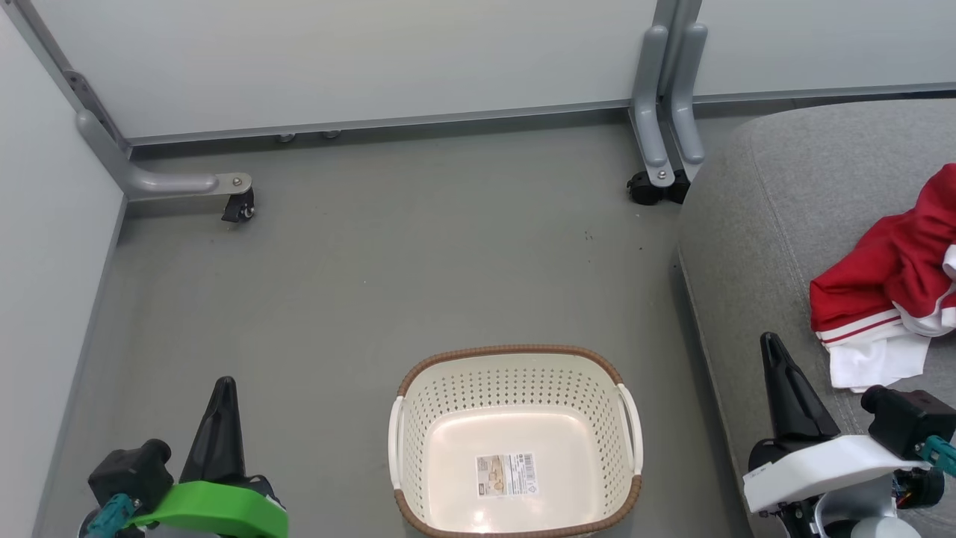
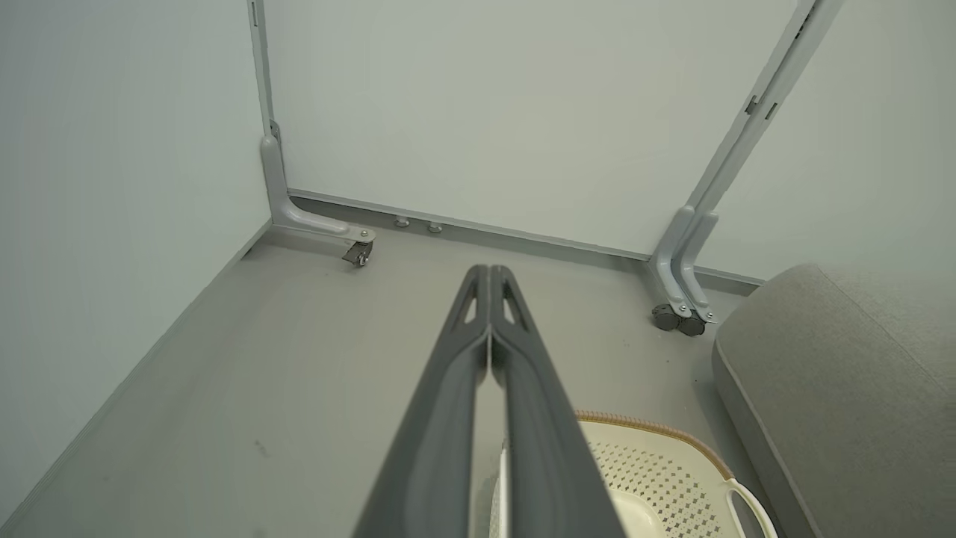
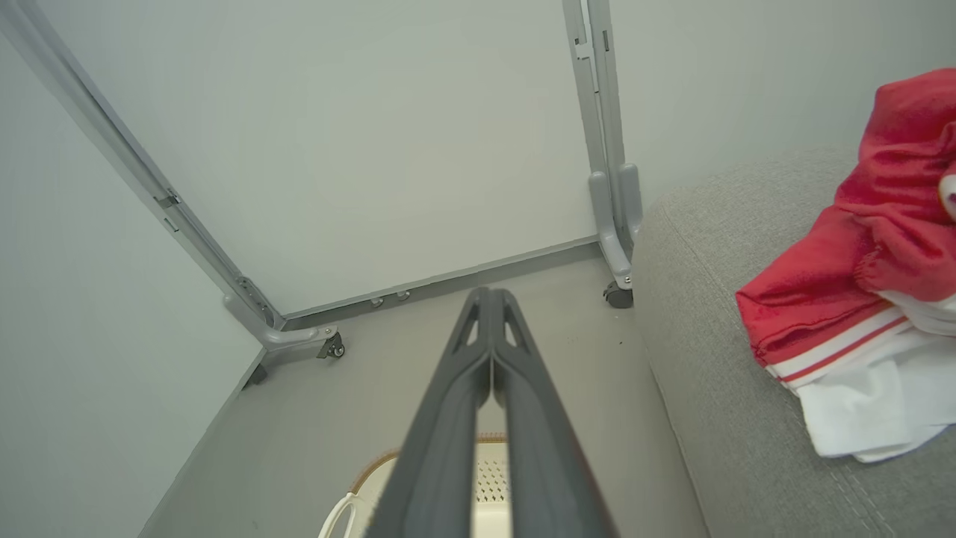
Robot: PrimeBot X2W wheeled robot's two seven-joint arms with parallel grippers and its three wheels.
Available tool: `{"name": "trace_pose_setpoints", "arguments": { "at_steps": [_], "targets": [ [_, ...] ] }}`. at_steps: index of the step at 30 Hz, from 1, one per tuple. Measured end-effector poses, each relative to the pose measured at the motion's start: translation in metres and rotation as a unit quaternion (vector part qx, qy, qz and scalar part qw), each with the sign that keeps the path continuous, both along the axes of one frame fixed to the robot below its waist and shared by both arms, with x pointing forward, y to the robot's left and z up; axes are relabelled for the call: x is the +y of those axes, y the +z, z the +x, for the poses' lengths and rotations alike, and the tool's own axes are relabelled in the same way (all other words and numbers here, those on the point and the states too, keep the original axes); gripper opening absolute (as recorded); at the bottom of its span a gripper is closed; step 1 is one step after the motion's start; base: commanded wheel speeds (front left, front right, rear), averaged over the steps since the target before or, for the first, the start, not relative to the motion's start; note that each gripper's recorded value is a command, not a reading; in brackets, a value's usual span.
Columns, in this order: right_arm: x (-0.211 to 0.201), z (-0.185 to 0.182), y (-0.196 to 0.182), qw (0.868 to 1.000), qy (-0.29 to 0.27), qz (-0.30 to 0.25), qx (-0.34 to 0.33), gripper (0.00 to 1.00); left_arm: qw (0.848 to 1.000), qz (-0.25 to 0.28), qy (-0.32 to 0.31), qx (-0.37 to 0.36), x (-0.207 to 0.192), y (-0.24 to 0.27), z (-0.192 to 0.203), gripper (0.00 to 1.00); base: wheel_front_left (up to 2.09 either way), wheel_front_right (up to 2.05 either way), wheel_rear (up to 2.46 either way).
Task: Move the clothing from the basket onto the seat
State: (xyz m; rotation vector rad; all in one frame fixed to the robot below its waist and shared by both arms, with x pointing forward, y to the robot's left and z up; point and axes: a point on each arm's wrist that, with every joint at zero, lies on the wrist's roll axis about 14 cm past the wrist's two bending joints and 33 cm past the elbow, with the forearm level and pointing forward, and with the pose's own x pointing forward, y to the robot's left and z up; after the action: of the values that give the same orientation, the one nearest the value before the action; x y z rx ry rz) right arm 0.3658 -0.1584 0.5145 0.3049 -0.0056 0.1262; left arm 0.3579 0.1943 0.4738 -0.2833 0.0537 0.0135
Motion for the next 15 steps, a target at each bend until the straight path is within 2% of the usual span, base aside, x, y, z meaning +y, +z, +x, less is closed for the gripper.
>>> {"name": "trace_pose_setpoints", "arguments": {
  "at_steps": [15],
  "targets": [
    [-0.0071,0.0054,-0.0048,0.992,-0.009,0.127,0.021,0.0,0.991,-0.128,0.025,0.015,0.0062,-0.0023,0.0034,0.0,0.0,0.0,0.0]
  ]
}}
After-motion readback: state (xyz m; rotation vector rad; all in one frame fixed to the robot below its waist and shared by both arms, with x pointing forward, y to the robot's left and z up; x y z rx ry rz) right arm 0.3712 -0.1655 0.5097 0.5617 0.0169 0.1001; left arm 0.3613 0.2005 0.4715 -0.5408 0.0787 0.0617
